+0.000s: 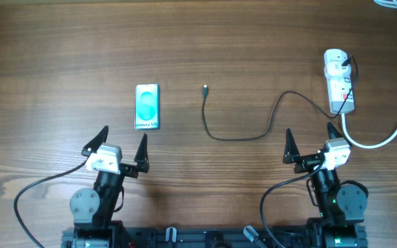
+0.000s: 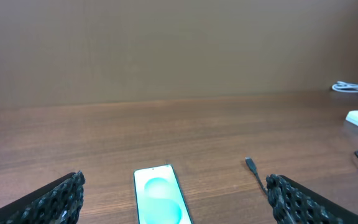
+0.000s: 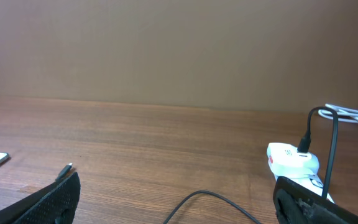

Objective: Plug charger to phone and switch on socket

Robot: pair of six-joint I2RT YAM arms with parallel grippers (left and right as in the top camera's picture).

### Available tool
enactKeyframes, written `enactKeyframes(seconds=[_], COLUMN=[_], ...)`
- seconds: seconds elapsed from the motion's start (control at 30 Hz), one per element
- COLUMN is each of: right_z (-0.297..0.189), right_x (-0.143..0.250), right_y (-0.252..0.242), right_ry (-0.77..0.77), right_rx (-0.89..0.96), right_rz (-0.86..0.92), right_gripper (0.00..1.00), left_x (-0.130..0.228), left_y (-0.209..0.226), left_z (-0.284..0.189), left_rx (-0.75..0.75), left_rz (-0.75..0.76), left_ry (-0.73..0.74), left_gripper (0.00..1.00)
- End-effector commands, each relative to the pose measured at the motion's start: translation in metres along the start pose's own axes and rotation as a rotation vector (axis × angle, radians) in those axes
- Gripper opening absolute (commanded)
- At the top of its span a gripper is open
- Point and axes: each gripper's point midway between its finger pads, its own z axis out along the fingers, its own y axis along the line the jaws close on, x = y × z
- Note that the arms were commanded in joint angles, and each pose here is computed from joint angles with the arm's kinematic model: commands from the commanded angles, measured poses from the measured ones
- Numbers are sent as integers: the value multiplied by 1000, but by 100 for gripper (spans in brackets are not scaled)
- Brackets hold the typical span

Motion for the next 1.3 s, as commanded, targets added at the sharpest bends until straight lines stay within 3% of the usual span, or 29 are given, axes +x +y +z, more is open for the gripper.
enactKeyframes(seconds=[0.0,0.23,0.5,1.0,1.17,1.27], right_z=[0,0,0,0,0,0], right_x=[-1,-1,-1,-1,-1,-1], right_y=[-1,-1,-1,-1,-1,-1], right_ry=[-4,-4,-4,-4,-4,-4], right_rx=[11,11,11,11,11,11], right_rz=[2,1,1,2,1,1], right_gripper=[100,100,100,100,100,100], left_x=[5,-10,-55,-118,-116,-95], left_y=[-1,1,0,13,14,18], left_z=[2,12,43,126,147,154], left_rx=[10,8,36,37,39,7], left_rz=[-11,-28,-52,-171,-200,-210], left_ry=[35,111,203,667,798,945], left_gripper=[100,100,100,100,100,100])
